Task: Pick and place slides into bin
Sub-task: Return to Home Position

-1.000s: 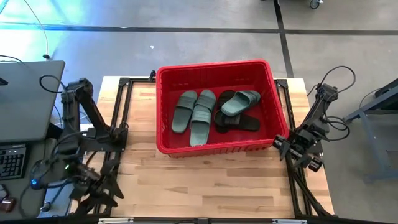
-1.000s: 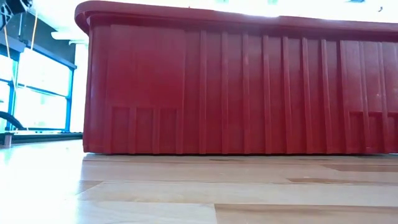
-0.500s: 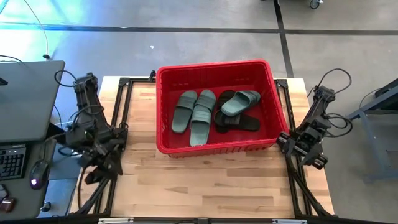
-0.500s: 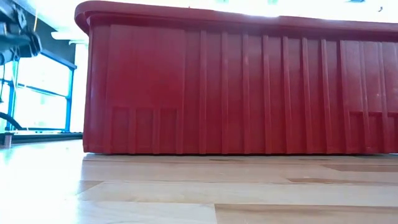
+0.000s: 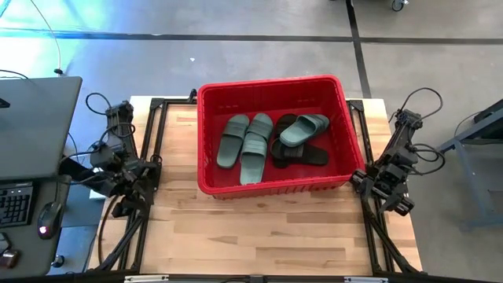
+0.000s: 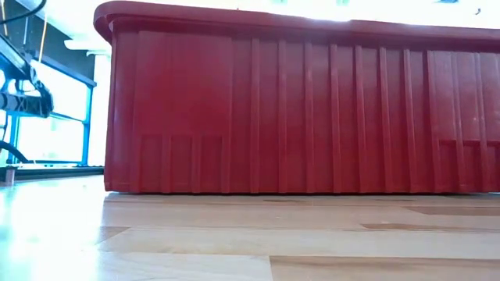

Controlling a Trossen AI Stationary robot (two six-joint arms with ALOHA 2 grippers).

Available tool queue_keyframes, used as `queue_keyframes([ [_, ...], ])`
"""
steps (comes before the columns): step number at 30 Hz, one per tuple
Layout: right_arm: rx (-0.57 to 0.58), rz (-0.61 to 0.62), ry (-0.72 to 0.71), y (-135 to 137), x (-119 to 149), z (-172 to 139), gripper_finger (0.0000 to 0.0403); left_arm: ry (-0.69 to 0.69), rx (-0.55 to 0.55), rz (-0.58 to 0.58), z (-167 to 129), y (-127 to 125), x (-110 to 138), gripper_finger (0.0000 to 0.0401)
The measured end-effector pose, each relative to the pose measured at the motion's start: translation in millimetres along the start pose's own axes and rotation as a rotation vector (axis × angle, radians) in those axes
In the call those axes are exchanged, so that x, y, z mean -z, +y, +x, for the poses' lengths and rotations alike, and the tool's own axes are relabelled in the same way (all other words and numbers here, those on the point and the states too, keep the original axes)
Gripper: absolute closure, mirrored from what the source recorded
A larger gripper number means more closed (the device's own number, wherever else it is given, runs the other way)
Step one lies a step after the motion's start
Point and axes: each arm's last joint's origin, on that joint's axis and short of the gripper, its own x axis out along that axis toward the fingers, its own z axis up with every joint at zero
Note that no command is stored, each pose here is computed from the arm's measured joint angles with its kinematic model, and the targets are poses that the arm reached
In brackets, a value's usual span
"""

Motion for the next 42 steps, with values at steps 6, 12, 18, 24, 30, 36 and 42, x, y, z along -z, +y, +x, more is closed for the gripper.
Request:
queue_keyframes([
  [6, -0.001, 0.024, 0.015, -0.2, 0.8, -1.8, 0.0208, -0.016, -0.011, -0.009, -13.0, 6.2, 2.8, 0.0274],
  [12, -0.038, -0.046, -0.001, 0.4, -2.6, -8.5, 0.0208, -0.004, -0.011, -0.004, -15.1, 6.7, 4.4, 0.0274],
  [18, -0.05, -0.02, 0.025, 0.4, -1.2, -11.6, 0.0208, 0.043, -0.056, 0.006, -15.2, 7.6, 6.4, 0.0274],
  [24, -0.064, -0.067, 0.05, 0.7, 1.3, -11.8, 0.0208, 0.076, -0.058, 0.021, -15.3, 6.5, 9.0, 0.0274],
  [30, -0.09, -0.076, 0.081, 1.2, 4.3, -12.0, 0.0208, 0.081, -0.053, 0.025, -15.3, 6.0, 9.6, 0.0274],
  [36, -0.095, -0.124, 0.088, 1.3, 5.2, -12.1, 0.0208, 0.082, -0.052, 0.025, -15.3, 5.9, 9.7, 0.0274],
  [42, -0.093, -0.056, 0.072, 1.4, 3.3, -11.7, 0.0208, 0.081, -0.052, 0.023, -15.3, 6.0, 9.6, 0.0274],
])
